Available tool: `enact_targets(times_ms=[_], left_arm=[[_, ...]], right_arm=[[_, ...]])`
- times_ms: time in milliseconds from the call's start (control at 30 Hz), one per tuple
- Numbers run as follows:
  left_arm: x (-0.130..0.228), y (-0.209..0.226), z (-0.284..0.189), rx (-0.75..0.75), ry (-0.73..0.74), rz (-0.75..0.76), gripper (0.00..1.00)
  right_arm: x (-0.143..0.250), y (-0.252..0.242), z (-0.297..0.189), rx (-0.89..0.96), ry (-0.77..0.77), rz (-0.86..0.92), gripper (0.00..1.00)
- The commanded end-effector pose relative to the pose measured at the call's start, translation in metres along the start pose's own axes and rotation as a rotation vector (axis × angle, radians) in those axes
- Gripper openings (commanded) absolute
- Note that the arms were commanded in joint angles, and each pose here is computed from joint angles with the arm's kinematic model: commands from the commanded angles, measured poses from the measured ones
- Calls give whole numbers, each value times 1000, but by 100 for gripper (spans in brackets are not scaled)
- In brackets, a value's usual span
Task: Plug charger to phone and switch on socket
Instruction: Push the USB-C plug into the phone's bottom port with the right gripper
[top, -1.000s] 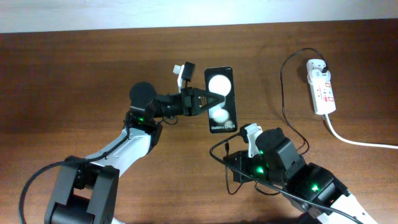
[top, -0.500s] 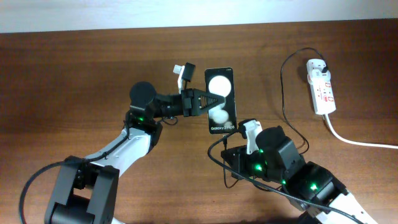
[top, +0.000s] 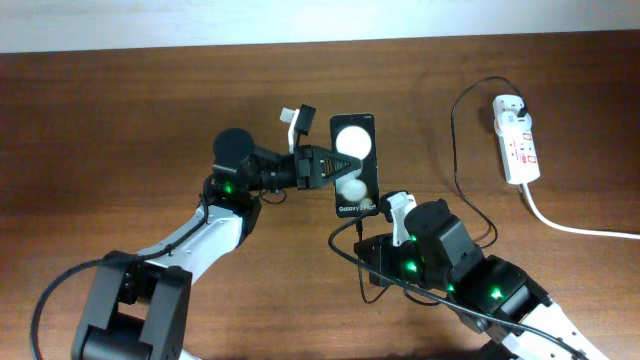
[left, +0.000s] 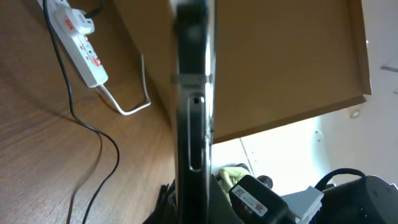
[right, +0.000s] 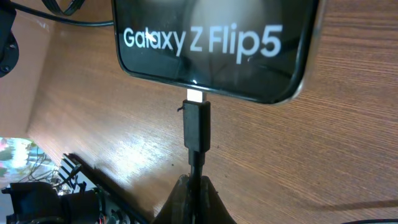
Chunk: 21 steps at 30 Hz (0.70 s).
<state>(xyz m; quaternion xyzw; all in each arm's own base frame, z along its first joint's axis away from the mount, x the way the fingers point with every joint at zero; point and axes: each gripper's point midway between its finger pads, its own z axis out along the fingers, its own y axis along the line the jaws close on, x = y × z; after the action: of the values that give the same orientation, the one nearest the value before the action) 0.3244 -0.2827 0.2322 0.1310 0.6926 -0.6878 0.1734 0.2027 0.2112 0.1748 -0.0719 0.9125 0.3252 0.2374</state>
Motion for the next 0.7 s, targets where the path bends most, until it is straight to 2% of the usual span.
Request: enact_targets(times_ms=[0, 500, 667], left_arm=[[-6, -5, 0, 2, -19, 46, 0], [-5, -6, 0, 6, -10, 46, 0], [-1, -8, 0, 16, 14, 46, 0]], right_arm=[[3, 3, -3, -12, 6, -11, 4], [-6, 9, -3, -33, -33, -39, 4], [-11, -1, -3, 21, -62, -36, 4]])
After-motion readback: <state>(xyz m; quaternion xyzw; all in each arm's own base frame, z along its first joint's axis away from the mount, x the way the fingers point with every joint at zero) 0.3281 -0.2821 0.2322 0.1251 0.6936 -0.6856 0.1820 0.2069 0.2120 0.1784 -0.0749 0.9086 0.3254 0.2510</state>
